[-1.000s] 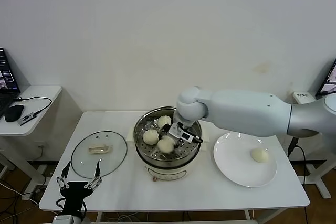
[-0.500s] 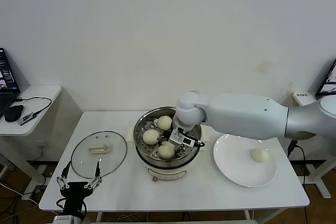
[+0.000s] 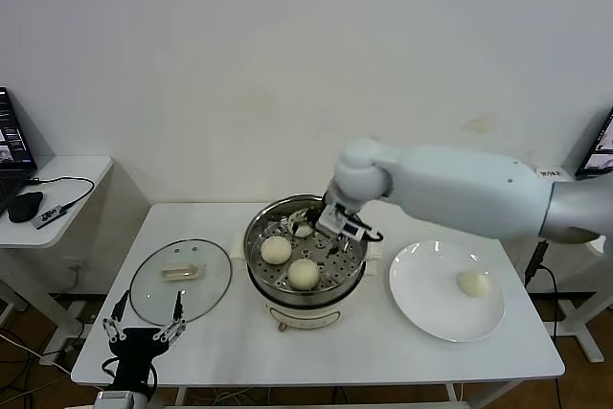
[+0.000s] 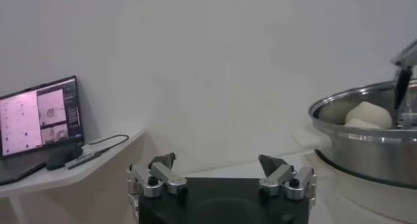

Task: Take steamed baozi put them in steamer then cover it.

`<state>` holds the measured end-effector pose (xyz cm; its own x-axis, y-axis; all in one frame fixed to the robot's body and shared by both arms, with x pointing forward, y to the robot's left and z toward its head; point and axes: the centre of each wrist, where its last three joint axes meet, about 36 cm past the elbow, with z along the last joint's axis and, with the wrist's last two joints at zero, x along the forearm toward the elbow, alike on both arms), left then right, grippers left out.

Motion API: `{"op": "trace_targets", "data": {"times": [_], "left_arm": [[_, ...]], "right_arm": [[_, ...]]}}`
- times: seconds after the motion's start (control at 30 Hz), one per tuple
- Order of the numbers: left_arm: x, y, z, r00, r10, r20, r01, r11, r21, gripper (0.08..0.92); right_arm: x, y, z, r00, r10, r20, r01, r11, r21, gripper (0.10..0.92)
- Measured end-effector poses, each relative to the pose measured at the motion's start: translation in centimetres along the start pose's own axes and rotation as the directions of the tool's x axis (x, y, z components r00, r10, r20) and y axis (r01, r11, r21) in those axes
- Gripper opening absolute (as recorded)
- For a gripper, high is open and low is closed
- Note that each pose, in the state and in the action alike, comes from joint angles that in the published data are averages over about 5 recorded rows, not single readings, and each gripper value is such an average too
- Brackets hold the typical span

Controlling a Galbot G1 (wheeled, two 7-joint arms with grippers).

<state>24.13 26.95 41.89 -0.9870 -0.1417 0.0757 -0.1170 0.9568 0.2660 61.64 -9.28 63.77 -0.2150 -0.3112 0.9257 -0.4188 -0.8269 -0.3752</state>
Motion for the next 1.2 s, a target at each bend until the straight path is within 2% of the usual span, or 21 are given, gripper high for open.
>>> {"op": "trace_targets", "data": {"times": [0.3, 0.6, 0.9, 1.2], "left_arm": [[-0.4, -0.1, -0.3, 0.9997, 0.022, 0.013, -0.022, 1.000, -0.008, 0.823], [-0.9, -0.7, -0.2, 0.9985, 0.051, 0.017, -0.051, 0.998, -0.026, 0.823], [-1.0, -1.2, 0.1, 0.9969, 0.078, 0.006, -0.078, 0.996, -0.042, 0.823], [-0.9, -1.2, 0.5, 0.9962, 0.086, -0.011, -0.086, 0.995, -0.053, 0.823]], "right_arm": [[4.8, 3.7, 4.6, 0.995, 0.017, -0.100, -0.043, 0.964, -0.262, 0.823], [7.3, 13.1, 9.0, 0.986, -0.027, -0.165, -0.067, 0.840, -0.538, 0.823], [6.2, 23.6, 11.7, 0.976, -0.110, -0.188, -0.056, 0.707, -0.705, 0.823], [3.5, 31.2, 13.0, 0.964, -0.190, -0.187, -0.032, 0.615, -0.788, 0.823]]}}
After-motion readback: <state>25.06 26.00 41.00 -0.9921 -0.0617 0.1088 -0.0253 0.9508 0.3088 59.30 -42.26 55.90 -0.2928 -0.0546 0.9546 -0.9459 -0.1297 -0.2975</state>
